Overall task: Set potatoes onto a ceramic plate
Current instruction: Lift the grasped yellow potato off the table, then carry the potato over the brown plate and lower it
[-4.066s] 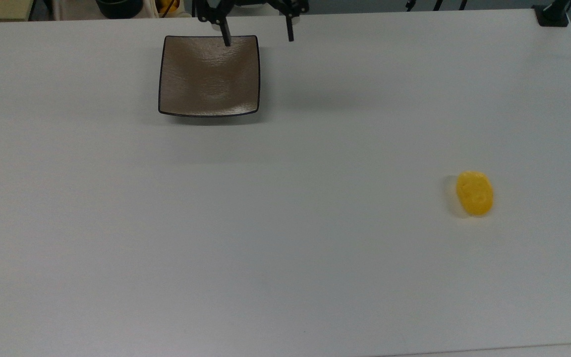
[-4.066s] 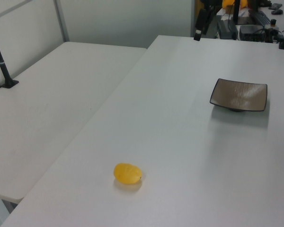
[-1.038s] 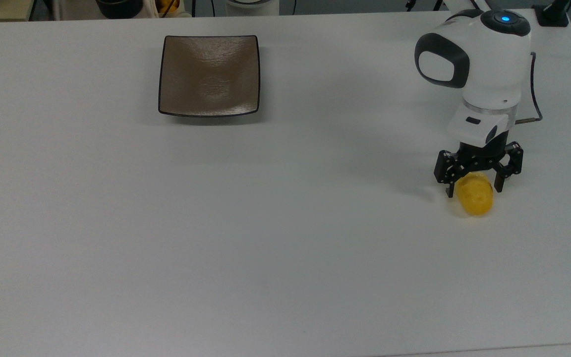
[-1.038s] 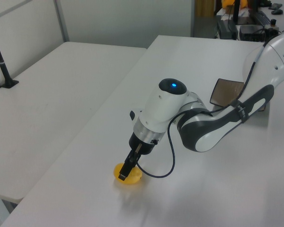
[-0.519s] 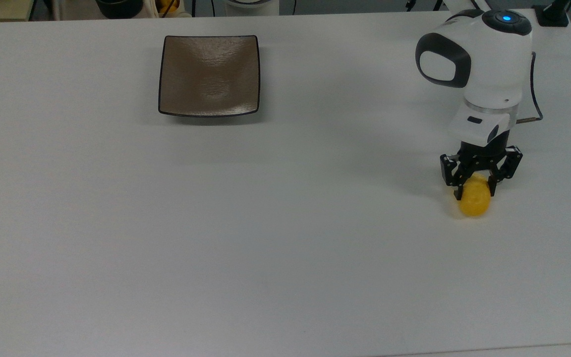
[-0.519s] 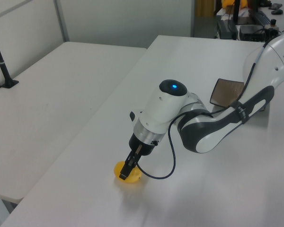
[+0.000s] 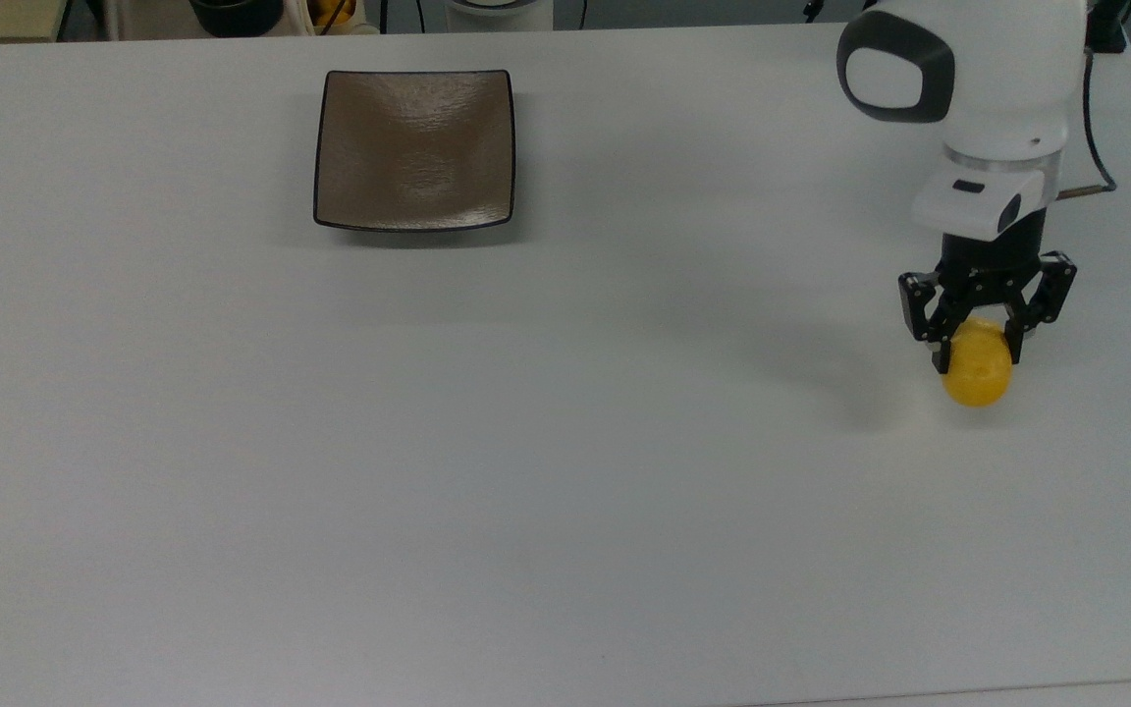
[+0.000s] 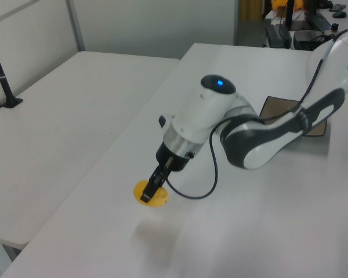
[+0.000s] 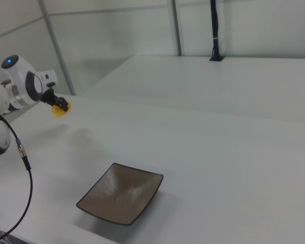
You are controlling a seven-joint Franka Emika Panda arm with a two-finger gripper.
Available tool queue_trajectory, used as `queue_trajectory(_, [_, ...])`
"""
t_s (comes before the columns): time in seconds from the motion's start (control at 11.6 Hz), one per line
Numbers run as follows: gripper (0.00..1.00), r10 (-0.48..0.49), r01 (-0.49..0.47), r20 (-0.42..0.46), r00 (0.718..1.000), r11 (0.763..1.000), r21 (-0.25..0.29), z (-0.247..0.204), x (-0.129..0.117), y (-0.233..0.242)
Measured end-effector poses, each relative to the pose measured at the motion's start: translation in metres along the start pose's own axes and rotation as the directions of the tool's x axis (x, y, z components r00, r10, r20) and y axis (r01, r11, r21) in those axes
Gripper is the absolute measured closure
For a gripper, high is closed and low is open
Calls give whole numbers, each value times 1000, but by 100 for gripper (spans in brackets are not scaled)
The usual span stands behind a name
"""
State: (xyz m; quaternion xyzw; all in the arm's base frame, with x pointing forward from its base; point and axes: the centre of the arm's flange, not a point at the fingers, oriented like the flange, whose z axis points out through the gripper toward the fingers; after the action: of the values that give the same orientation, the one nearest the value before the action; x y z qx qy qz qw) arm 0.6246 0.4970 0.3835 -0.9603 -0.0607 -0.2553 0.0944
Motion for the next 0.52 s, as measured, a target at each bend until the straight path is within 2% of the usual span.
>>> queue_trajectory(0.26, [38, 60, -59, 13, 998, 997, -59, -82, 40, 35])
queue_trajectory(0.52, [38, 113, -109, 34, 993, 989, -101, -150, 51, 72])
